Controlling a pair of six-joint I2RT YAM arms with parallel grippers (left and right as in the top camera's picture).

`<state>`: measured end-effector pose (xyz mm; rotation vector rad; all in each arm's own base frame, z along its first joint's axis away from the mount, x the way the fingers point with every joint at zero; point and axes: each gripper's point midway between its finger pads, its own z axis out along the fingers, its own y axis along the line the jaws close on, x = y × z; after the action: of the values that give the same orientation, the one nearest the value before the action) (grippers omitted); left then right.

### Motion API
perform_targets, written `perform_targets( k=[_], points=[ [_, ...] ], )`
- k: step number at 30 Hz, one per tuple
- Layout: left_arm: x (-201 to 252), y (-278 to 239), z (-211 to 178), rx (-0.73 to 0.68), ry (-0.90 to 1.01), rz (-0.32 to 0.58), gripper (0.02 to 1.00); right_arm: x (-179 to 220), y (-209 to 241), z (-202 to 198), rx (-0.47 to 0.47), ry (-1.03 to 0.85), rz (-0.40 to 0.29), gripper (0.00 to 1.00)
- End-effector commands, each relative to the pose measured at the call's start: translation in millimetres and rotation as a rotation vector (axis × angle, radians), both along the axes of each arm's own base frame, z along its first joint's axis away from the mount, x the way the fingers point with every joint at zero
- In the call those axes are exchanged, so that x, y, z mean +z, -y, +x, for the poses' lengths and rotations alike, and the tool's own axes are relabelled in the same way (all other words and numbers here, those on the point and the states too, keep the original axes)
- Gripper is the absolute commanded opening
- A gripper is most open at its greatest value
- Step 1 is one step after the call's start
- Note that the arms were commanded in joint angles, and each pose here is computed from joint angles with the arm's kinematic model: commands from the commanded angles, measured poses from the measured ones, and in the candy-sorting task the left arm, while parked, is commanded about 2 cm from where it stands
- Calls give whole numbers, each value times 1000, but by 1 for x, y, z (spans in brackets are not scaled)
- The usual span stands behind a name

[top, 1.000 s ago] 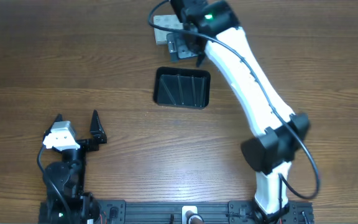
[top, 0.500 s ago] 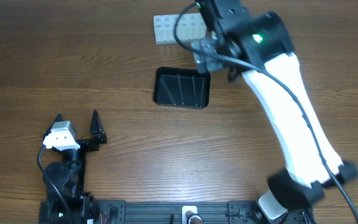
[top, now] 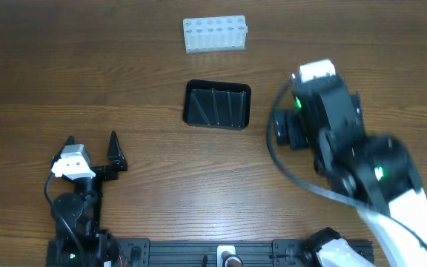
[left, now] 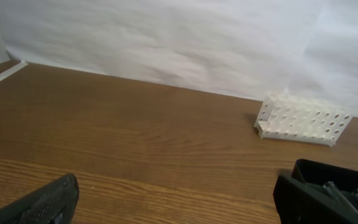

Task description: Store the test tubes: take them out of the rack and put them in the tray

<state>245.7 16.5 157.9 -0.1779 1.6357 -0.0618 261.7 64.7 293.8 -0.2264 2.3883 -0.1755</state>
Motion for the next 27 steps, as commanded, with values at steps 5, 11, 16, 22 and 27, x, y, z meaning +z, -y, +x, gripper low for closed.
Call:
perform_targets(
  k=[5, 11, 16, 22, 27],
  points=[
    [-1, 3, 0, -18, 0, 18, 998, -33, 4, 3, 170, 212, -116, 993],
    [-1, 3, 0, -18, 0, 18, 998, -51, 1, 15, 199, 375, -126, 993],
    [-1, 3, 0, -18, 0, 18, 998, -55, 2, 28, 148, 563, -61, 993],
    [-1, 3, 0, -18, 0, 18, 998, -70, 18, 34, 64, 748, -15, 993],
    [-1, 3, 0, -18, 0, 18, 1000, -93, 31, 27, 20, 818, -5, 993]
  ],
)
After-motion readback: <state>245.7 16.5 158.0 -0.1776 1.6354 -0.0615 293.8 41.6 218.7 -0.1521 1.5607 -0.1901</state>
